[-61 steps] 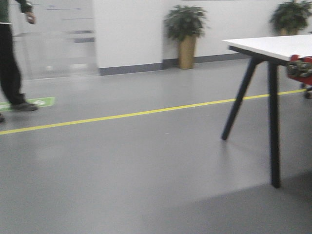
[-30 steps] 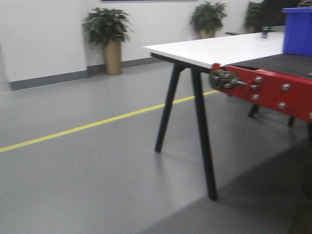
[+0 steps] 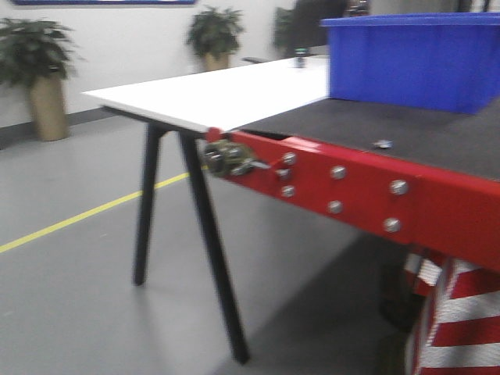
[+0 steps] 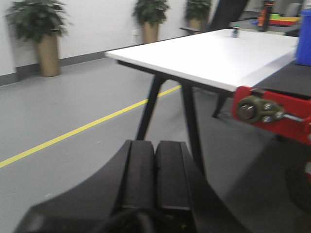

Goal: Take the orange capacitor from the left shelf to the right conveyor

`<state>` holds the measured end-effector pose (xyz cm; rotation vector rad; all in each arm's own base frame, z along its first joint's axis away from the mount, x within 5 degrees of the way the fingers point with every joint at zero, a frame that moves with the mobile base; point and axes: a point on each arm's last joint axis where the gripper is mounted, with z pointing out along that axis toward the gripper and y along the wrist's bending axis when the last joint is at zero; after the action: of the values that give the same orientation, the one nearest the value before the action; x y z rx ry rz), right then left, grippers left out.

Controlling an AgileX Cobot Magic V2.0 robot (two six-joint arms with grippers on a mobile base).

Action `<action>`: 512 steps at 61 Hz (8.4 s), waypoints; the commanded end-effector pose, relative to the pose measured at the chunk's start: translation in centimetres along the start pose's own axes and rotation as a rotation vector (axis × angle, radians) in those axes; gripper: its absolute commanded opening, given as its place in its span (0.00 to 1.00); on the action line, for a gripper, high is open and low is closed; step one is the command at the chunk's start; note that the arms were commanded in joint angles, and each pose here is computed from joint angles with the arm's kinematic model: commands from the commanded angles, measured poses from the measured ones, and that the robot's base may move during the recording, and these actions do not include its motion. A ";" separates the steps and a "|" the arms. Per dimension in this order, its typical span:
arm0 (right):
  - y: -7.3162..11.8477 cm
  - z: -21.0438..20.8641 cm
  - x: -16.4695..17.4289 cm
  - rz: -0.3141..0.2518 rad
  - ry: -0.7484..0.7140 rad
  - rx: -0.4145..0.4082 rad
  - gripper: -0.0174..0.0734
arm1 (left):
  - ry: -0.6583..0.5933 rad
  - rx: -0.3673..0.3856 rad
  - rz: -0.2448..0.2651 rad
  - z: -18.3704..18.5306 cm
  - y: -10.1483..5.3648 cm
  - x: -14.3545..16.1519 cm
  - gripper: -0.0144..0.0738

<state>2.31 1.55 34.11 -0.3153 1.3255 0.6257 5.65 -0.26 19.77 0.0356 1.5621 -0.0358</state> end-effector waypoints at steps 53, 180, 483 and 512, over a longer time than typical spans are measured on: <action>0.2 0.0 -1.6 -0.005 -0.098 -0.016 0.24 | -0.071 0.002 -0.010 0.0 0.0 0.0 0.02; -2.2 16.4 0.8 -0.021 0.117 0.121 0.25 | -0.071 0.002 -0.010 0.0 0.0 0.0 0.02; -3.8 -0.9 11.8 -0.153 -0.016 0.436 0.24 | -0.071 0.002 -0.010 0.0 0.0 0.0 0.02; -4.2 -1.1 11.3 -0.116 -0.095 0.538 0.24 | -0.071 0.002 -0.010 0.0 0.0 0.0 0.02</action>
<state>5.64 0.20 20.70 0.0788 1.4618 0.1364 5.65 -0.26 19.76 0.0356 1.5639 -0.0358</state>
